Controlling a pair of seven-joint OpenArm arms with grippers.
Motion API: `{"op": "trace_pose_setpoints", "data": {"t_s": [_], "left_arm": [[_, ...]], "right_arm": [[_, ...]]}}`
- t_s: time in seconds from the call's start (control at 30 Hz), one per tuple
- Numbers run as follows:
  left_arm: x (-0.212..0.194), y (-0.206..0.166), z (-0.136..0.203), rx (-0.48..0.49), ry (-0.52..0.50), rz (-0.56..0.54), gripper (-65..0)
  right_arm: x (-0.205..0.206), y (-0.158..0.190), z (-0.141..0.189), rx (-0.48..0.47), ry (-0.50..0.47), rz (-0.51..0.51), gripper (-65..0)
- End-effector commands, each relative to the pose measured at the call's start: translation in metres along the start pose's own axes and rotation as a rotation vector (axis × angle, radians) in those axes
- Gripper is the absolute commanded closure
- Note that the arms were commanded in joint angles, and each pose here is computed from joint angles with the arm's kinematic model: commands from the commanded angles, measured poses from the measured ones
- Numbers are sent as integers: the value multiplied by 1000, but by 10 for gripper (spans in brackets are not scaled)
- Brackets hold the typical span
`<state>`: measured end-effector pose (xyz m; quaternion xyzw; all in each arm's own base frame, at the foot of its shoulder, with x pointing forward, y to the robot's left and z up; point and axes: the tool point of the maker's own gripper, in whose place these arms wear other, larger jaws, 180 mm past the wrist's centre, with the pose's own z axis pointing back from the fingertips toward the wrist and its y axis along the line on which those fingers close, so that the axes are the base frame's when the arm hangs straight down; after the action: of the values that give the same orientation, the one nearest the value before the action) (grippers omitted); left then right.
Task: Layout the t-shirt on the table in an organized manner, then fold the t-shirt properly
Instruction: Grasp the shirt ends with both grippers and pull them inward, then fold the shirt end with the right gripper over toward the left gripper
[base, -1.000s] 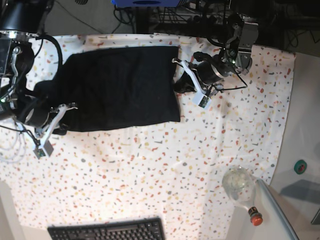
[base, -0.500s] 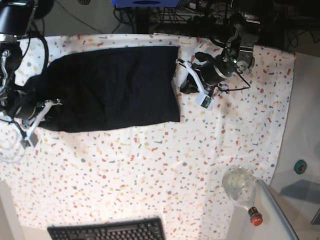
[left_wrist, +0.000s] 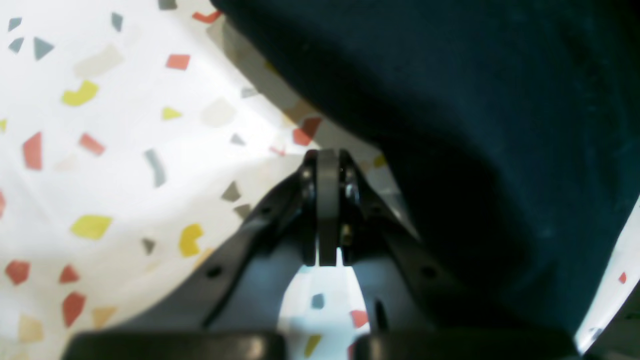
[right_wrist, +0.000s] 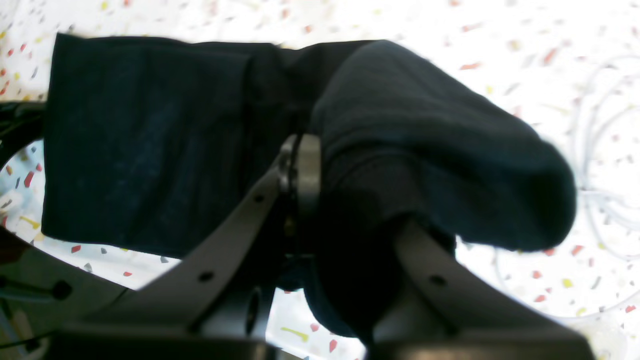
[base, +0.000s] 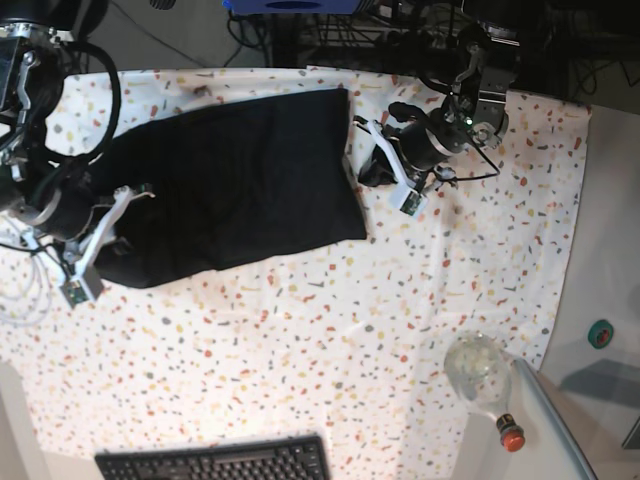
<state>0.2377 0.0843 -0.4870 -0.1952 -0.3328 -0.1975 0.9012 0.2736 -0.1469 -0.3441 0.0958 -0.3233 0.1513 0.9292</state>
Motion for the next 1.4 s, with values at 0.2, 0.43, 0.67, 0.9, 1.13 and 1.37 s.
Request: {"op": "trace_pose_setpoints", "data": {"t_s": [0.2,0.43,0.67,0.9,1.13,1.37], "left_arm": [[14,1,1,-5,-41,-11,0],[16,0,0,-8,-45,-7,0],[16,0,0,-8,-45,-7,0],[16,0,0,-8,-45,-7,0],[15,0,0,-8,-44,-7,0],[15,-1,0,-10,-44,-6,0]], "right_arm": [[17,70,-14,168,-74,32,0],[14,122,-36,282,-40,37,0],[-6,164,-54,380,22,57,0],[-20,183,-78,428,73,82,0],[-12,194,-73,450,43,80,0],[-11,216,-68,481,46,109,0]]}}
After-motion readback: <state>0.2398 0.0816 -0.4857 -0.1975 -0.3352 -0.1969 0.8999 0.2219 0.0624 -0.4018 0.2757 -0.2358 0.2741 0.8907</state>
